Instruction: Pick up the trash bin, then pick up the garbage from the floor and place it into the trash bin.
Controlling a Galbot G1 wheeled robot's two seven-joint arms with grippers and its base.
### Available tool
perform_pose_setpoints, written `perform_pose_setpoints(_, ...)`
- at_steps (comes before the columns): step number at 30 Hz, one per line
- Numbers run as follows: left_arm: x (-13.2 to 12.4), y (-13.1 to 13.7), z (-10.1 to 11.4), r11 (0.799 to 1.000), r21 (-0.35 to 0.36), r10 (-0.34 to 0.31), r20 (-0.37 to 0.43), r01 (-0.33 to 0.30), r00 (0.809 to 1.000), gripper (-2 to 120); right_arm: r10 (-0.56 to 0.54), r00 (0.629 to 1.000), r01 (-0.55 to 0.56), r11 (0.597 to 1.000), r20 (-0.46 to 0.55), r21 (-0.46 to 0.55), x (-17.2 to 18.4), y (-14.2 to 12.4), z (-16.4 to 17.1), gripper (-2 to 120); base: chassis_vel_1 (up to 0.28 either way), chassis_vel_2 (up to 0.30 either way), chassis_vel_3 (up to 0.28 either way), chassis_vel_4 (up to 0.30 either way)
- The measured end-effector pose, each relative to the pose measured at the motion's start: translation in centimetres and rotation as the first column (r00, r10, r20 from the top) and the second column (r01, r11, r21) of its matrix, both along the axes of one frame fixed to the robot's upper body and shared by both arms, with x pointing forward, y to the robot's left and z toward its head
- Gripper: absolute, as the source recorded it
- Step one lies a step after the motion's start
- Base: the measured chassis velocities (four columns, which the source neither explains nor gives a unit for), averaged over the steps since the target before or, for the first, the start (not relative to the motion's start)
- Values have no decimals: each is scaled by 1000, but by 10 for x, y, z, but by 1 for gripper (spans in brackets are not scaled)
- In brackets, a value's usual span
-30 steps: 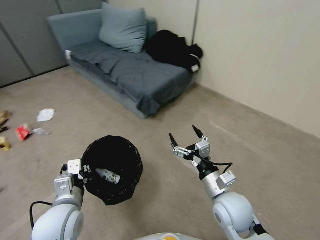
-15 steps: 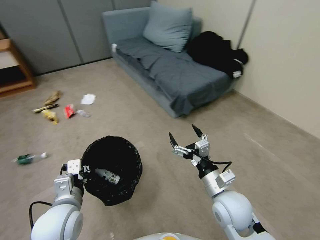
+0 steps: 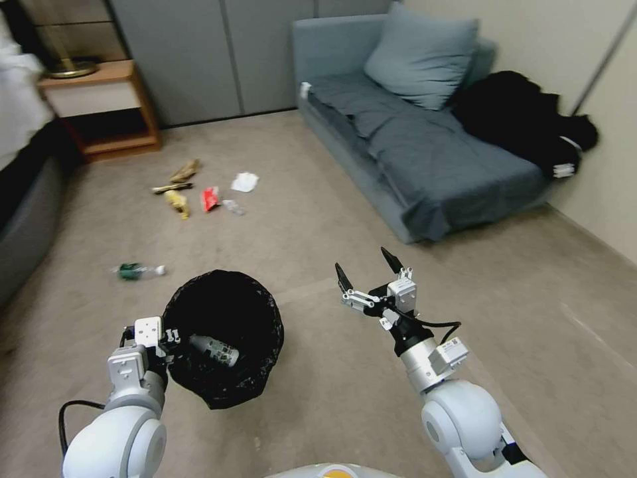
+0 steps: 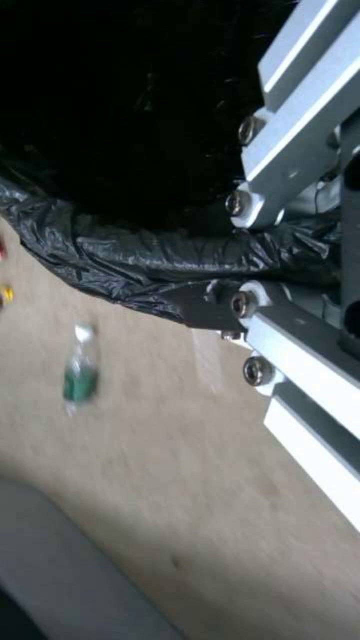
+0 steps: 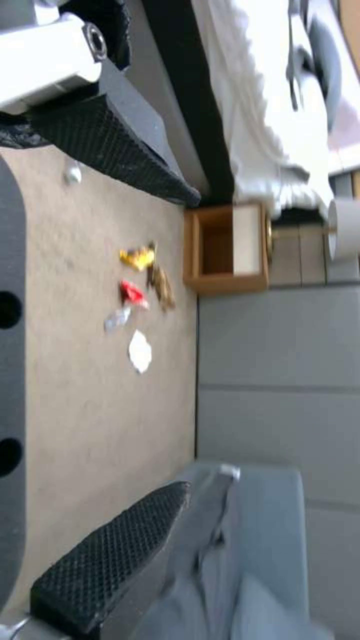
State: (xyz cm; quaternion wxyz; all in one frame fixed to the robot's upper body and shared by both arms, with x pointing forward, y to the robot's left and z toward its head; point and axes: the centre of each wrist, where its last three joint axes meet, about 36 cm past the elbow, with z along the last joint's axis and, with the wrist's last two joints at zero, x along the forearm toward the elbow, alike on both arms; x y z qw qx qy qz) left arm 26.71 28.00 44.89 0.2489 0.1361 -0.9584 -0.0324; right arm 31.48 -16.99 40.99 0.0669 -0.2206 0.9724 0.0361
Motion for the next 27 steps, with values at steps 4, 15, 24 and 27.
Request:
perform_pose_setpoints(4, 0, 0, 0, 1000, 0, 0, 0, 0, 1000, 1, 0, 1000, 0, 1000, -1, 1, 0, 0, 0, 100, 127, 123, 129, 124)
perform_pose_setpoints(15, -1, -1, 0, 1000, -1, 2, -1, -2, 1000, 1, 2, 1000, -2, 1000, 0, -3, -2, 0, 0, 100, 87, 86, 82, 83)
perform_pose_setpoints(24, -1, -2, 0, 1000, 0, 2, 0, -2, 1000, 1, 7, 1000, -7, 1000, 7, -7, -5, -1, 0, 100, 0, 0, 0, 0)
perform_pose_setpoints(27, -1, -2, 0, 1000, -1, 2, -1, -2, 1000, 1, 9, 1000, -9, 1000, 8, -8, -5, -1, 0, 100, 0, 0, 0, 0)
